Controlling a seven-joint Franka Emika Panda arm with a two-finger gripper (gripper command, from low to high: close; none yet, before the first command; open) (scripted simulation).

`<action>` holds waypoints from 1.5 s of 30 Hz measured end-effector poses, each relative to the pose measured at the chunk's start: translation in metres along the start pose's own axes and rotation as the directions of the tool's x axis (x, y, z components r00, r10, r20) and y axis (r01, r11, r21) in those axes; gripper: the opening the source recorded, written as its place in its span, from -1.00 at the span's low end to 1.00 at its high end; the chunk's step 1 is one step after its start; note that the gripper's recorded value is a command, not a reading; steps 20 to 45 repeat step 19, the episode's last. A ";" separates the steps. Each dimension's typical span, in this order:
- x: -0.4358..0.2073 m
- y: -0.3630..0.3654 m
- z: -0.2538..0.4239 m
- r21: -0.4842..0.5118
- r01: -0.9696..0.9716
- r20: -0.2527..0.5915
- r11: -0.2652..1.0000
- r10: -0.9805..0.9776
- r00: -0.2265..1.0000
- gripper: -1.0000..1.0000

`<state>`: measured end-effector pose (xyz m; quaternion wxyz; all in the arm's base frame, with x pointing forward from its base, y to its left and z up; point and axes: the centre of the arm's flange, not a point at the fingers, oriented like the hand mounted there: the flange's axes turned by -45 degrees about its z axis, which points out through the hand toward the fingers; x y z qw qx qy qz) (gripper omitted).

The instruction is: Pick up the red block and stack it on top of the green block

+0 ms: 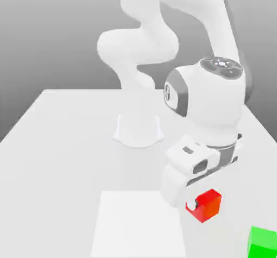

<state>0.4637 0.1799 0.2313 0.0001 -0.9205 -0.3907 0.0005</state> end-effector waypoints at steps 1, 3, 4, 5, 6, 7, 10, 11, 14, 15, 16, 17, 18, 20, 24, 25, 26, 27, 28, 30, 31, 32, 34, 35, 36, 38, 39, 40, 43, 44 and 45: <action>0.015 -0.008 -0.003 0.000 0.068 0.000 0.998 -0.068 0.998 -1.00; 0.044 -0.025 -0.009 0.001 0.203 0.000 0.979 -0.203 0.979 -1.00; 0.058 -0.035 -0.012 0.001 0.270 0.000 0.963 -0.270 0.963 -1.00; 0.066 -0.040 -0.006 0.001 0.303 0.000 0.953 -0.303 0.953 -1.00; 0.070 -0.043 0.005 0.001 0.320 0.000 0.948 -0.320 0.948 -1.00; 0.072 -0.044 0.019 0.001 0.328 0.000 0.945 -0.328 0.945 -1.00; 0.072 -0.045 0.044 0.000 0.334 0.000 0.943 -0.334 0.943 1.00; 0.072 -0.045 0.044 0.000 0.334 0.000 0.943 -0.334 0.943 1.00; 0.072 -0.045 0.044 0.000 0.334 0.000 0.943 -0.334 0.943 1.00; 0.072 -0.045 0.049 0.000 0.335 0.000 0.942 -0.335 0.942 1.00; 0.073 -0.045 0.044 0.000 0.336 0.000 0.942 -0.336 0.942 1.00; 0.073 -0.045 0.033 -0.001 0.336 -0.001 0.942 -0.336 0.942 1.00; 0.074 -0.045 0.019 -0.001 0.336 -0.001 0.942 -0.336 0.942 1.00; 0.073 -0.045 0.004 -0.001 0.336 -0.001 0.942 -0.336 0.942 1.00; 0.073 -0.045 0.004 -0.001 0.336 -0.001 0.942 -0.336 0.942 1.00; 0.073 -0.045 0.004 -0.001 0.336 -0.001 0.942 -0.336 0.942 1.00; 0.073 -0.045 0.004 -0.001 0.336 -0.001 0.942 -0.336 0.942 1.00; 0.073 -0.045 0.004 -0.001 0.336 -0.001 0.942 -0.336 0.942 1.00; 0.073 -0.045 0.004 -0.001 0.336 -0.001 0.942 -0.336 0.942 1.00; 0.073 -0.045 0.004 -0.001 0.336 -0.001 0.942 -0.336 0.942 1.00; 0.073 -0.045 0.004 -0.001 0.336 -0.001 0.942 -0.336 0.942 1.00; 0.073 -0.045 0.004 -0.001 0.336 -0.001 0.942 -0.336 0.942 1.00; 0.073 -0.045 0.004 -0.001 0.336 -0.001 0.942 -0.336 0.942 1.00; 0.073 -0.045 0.004 -0.001 0.336 -0.001 0.942 -0.336 0.942 1.00; 0.073 -0.045 0.004 -0.001 0.336 -0.001 0.942 -0.336 0.942 1.00; 0.073 -0.045 0.004 -0.001 0.336 -0.001 0.942 -0.336 0.942 1.00; 0.073 -0.045 0.004 -0.001 0.336 -0.001 0.942 -0.336 0.942 1.00; 0.073 -0.045 0.004 -0.001 0.336 -0.001 0.942 -0.336 0.942 1.00; 0.073 -0.045 0.004 -0.001 0.336 -0.001 0.942 -0.336 0.942 1.00; 0.073 -0.045 0.004 -0.001 0.336 -0.001 0.942 -0.336 0.942 1.00; 0.073 -0.045 0.004 -0.001 0.336 -0.001 0.942 -0.336 0.942 1.00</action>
